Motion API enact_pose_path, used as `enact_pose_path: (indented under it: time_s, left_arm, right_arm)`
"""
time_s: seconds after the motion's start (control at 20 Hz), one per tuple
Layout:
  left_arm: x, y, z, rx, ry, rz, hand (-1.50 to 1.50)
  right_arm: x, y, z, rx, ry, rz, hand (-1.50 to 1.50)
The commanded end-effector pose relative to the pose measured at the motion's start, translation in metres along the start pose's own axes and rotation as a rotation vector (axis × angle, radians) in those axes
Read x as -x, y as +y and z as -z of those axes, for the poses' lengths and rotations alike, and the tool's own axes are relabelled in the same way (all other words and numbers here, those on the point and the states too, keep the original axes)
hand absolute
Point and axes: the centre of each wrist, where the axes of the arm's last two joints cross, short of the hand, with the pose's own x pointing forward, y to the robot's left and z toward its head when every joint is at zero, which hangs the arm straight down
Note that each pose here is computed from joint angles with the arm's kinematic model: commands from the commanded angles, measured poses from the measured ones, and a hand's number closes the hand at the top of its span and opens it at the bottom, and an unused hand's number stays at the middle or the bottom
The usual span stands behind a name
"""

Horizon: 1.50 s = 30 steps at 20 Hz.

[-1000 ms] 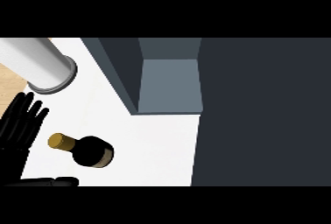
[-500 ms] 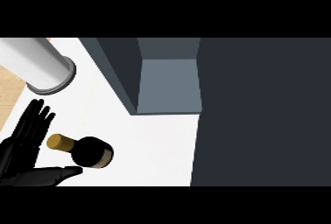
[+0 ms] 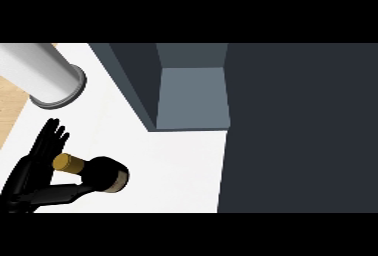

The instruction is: Pick up the wine, place it into the cabinet and close the cabinet

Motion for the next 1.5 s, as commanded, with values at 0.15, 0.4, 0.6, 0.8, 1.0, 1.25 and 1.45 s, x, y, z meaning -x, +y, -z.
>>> enact_pose_path:
  time_s: [0.15,0.4,0.6,0.8,1.0,1.25,1.45]
  left_arm:
    - [0.035,-0.017,0.011,0.026,0.032,0.000,-1.50]
    - [0.050,-0.005,0.016,0.046,0.044,-0.028,-1.50]
    - [0.070,0.004,0.006,0.054,0.061,-0.014,-1.50]
    - [0.091,-0.028,0.010,0.075,0.057,-0.019,-1.50]
    - [0.100,-0.018,0.000,0.077,0.079,-0.068,-1.50]
    - [0.119,-0.021,-0.003,0.033,0.052,-0.154,-1.50]
    - [0.132,-0.019,-0.001,0.010,0.048,-0.229,-1.50]
  right_arm:
    - [-0.045,-0.002,-0.031,-0.027,-0.098,0.013,-1.50]
    - [-0.048,0.005,-0.041,-0.021,-0.087,0.039,-1.50]
    - [-0.057,0.002,-0.041,-0.033,-0.095,0.014,-1.50]
    - [-0.049,0.001,-0.032,-0.022,-0.105,0.044,-1.50]
    - [-0.051,-0.001,-0.038,-0.031,-0.093,0.028,-1.50]
    - [-0.053,0.005,-0.037,-0.035,-0.095,0.032,-1.50]
    - [-0.046,0.000,-0.036,-0.015,-0.094,0.021,-1.50]
